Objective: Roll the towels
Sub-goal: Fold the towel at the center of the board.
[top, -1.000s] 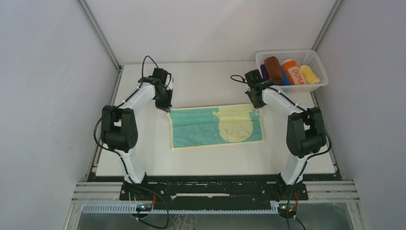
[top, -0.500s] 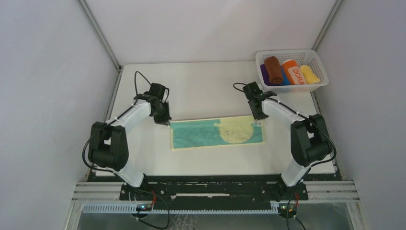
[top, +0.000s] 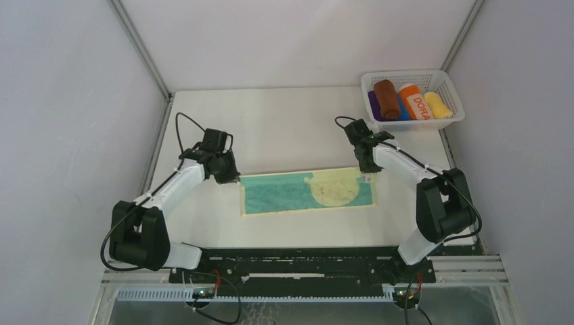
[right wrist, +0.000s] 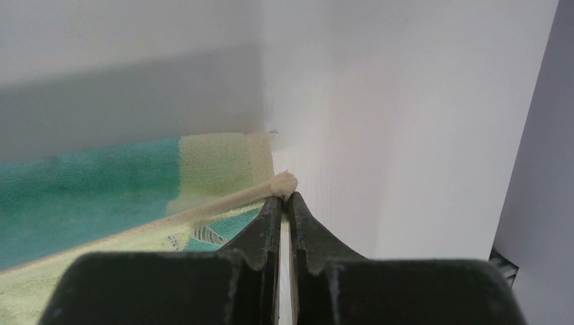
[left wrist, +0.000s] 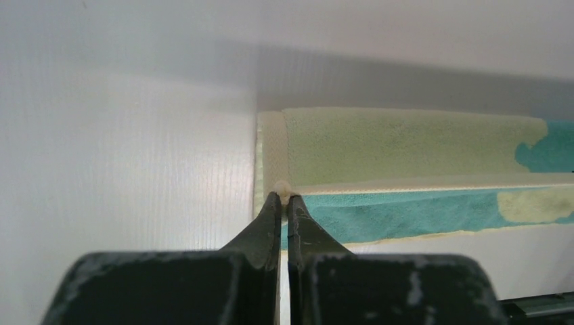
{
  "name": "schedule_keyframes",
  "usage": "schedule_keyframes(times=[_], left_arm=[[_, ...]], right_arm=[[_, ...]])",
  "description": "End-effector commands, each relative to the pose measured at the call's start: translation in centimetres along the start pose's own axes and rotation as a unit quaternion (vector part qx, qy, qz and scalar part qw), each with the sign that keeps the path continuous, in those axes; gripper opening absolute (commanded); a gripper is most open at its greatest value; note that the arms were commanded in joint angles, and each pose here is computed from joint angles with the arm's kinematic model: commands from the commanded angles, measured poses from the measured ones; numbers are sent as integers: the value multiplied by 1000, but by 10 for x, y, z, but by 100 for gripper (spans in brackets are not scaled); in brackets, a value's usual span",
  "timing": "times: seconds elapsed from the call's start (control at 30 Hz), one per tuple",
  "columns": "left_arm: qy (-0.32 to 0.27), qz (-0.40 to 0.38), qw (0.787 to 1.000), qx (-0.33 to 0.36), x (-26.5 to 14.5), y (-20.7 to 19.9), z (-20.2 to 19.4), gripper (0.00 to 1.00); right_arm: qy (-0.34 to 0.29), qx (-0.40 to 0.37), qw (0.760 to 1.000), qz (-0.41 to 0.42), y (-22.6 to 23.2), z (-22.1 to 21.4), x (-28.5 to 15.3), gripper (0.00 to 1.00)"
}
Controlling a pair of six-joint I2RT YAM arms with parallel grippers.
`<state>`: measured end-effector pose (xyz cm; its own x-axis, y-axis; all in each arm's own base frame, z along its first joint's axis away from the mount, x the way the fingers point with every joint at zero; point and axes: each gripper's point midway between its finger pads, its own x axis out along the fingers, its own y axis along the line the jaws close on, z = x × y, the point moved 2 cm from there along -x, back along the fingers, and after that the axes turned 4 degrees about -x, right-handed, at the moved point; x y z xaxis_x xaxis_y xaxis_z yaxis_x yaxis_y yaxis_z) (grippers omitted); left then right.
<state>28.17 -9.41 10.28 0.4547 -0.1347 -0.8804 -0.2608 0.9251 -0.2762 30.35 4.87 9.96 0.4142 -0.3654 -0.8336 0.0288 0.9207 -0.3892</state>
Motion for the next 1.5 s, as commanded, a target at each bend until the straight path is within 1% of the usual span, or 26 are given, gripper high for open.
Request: schedule_keyframes(times=[0.0,0.1,0.2,0.37,0.47,0.57,0.7,0.83,0.97,1.13,1.3,1.47], left_arm=[[-30,41,999,-12,-9,22,-4,0],[-35,38,998,-22,-12,25,-12,0],[-35,33,998,-36,-9,29,-23,0],[-17,30,998,-58,9,36,-53,0],[-5,28,998,-61,17,39,-65,0],[-7,21,997,-74,20,38,-73,0],[-6,23,997,-78,24,41,-80,0],[-7,28,996,-85,28,44,-84,0],[-15,23,995,-91,24,42,-81,0],[-26,10,996,-87,10,39,-78,0],[-36,-10,995,-90,-2,35,-78,1],[-26,-14,995,-91,-3,35,-85,1]], right_arm=[[20,26,996,-84,-38,-14,-7,0],[25,40,996,-79,-37,-20,-9,0],[34,63,996,-53,-30,-30,-6,0],[54,105,993,13,-9,-48,3,0],[55,123,990,32,-3,-59,6,0],[49,143,988,43,-2,-67,10,0],[45,171,981,75,3,-75,12,0],[46,181,978,92,8,-80,15,0],[37,188,977,92,5,-78,11,0],[7,209,973,98,-3,-73,-6,0],[-6,218,971,98,-9,-73,-14,0],[7,226,969,97,-8,-86,-12,1]])
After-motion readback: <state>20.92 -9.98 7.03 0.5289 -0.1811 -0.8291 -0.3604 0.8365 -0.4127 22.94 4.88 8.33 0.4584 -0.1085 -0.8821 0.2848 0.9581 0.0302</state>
